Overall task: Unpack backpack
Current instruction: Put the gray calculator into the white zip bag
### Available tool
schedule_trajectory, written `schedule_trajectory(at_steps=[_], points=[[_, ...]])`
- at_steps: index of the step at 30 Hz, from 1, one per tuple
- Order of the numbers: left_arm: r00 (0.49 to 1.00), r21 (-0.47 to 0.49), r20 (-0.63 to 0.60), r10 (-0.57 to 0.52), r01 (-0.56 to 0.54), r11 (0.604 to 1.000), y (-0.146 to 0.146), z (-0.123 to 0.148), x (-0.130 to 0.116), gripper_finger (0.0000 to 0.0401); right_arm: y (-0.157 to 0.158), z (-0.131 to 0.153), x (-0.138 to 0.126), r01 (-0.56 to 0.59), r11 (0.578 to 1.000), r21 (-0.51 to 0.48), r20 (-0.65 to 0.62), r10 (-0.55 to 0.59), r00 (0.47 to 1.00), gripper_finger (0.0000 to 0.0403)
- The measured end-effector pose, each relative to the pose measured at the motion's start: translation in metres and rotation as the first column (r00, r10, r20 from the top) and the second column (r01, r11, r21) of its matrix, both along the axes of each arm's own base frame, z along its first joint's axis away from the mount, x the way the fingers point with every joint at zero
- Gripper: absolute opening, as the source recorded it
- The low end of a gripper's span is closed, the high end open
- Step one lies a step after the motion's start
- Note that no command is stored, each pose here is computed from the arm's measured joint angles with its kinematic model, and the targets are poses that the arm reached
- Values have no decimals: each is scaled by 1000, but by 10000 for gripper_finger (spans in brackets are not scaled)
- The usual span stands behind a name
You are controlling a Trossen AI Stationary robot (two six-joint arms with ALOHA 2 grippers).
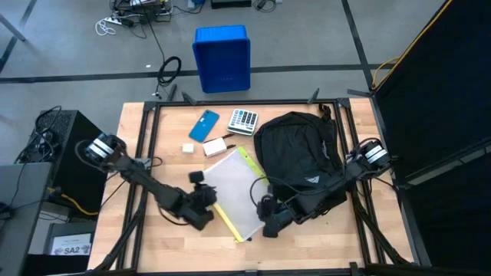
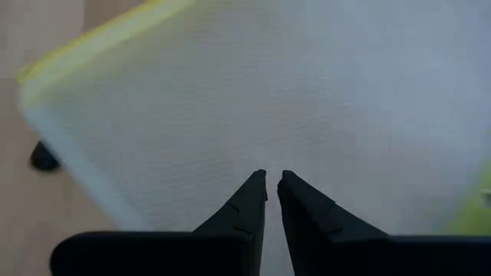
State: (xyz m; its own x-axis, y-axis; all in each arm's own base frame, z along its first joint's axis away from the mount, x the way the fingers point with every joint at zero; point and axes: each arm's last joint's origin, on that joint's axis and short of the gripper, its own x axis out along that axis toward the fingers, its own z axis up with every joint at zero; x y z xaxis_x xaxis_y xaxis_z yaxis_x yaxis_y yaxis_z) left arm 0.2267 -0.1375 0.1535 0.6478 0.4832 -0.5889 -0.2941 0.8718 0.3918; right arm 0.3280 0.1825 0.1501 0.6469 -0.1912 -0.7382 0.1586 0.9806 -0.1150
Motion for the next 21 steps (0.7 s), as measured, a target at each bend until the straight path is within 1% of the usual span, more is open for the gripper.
schedule_trajectory(at_steps=[2, 4, 5, 7, 9, 11, 13, 15, 21], points=[[996, -41, 89, 0, 4, 999, 3, 3, -16, 53, 5, 6, -2, 31, 999, -26, 6, -31, 999, 18], [986, -119, 169, 8, 13, 993, 10, 2, -29, 52, 12, 14, -1, 56, 998, -17, 37, -56, 998, 14], [978, -165, 207, 17, 18, 986, 14, -1, -35, 51, 14, 17, -1, 79, 997, 3, 51, -79, 996, 11], [961, -265, 273, 42, 33, 964, 25, -12, -48, 45, 12, 17, -2, 130, 991, 40, 43, -132, 990, 4], [940, -357, 332, 73, 53, 933, 36, -20, -57, 38, 10, 14, -5, 174, 982, 70, 6, -175, 985, 1], [914, -413, 392, 106, 72, 908, 46, -26, -65, 29, 8, 12, -8, 227, 970, 90, -27, -225, 974, 3], [889, -441, 439, 131, 86, 893, 52, -27, -69, 20, 6, 8, -12, 275, 956, 104, -53, -271, 961, 6], [872, -446, 463, 159, 75, 892, 56, -25, -71, 12, 4, 5, -15, 308, 945, 113, -70, -302, 951, 6], [863, -380, 449, 230, -49, 924, 69, -27, -70, 3, 2, -7, -23, 333, 929, 165, -146, -311, 939, 1]])
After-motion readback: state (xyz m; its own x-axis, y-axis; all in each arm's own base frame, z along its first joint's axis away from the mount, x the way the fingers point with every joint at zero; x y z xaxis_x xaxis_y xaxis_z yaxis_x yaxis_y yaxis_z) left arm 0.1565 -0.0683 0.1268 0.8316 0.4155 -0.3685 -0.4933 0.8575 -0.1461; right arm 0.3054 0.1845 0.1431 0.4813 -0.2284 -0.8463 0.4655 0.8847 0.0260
